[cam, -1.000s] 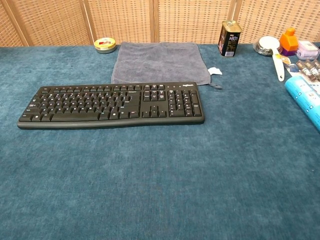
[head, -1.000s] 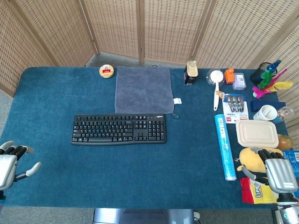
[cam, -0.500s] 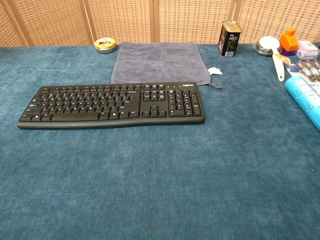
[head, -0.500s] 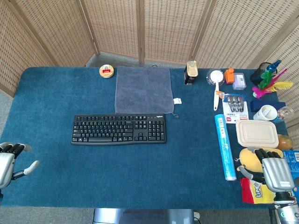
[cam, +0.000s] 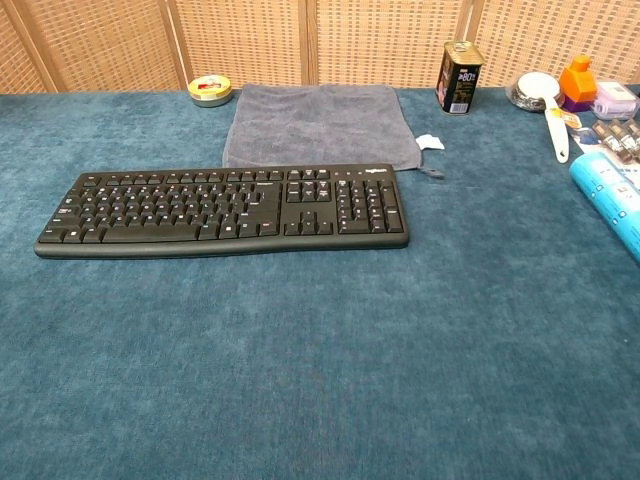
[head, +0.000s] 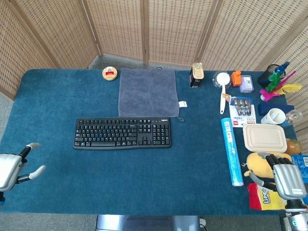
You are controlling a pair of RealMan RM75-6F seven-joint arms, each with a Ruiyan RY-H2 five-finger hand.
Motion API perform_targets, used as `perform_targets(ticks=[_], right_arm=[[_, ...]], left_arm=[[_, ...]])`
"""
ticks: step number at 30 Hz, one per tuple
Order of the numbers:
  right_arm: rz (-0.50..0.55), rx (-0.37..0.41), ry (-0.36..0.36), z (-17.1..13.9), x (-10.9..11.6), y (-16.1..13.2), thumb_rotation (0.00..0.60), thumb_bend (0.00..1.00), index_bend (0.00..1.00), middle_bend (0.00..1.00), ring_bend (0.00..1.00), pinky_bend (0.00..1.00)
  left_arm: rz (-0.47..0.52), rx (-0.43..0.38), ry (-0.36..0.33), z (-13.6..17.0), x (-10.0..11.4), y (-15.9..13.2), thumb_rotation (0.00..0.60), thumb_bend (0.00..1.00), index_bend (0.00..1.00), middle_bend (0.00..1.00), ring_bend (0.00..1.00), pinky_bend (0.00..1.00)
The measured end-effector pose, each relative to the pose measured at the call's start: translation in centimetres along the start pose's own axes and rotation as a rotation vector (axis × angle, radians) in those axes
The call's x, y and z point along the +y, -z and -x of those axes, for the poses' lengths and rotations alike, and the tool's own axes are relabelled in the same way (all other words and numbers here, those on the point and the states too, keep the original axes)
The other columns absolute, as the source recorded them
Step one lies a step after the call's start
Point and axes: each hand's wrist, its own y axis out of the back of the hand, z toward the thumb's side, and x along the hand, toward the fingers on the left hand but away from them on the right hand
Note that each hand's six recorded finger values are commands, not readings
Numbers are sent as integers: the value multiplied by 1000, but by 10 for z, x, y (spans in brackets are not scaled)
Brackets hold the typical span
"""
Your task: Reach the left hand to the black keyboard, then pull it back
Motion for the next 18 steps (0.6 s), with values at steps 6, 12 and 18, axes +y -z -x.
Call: perform_targets(ticks=[6, 12, 18], right_arm=[[2, 0, 3, -1, 0, 2, 0, 257, 272, 366, 415, 376], [2, -6, 0, 0, -1, 3, 0, 257, 272, 366, 429, 383], [-6, -5, -8, 2, -3, 2, 0, 257, 272, 366, 429, 385]], left_arm=[[-50, 5, 134, -8, -10, -2, 0, 150, 84, 1000, 1000, 1000], [-75, -1, 206, -22, -16, -4, 0, 150, 83, 1000, 1000, 1000], [-52, -5, 269, -42, -30, -10, 0, 150, 84, 1000, 1000, 1000]])
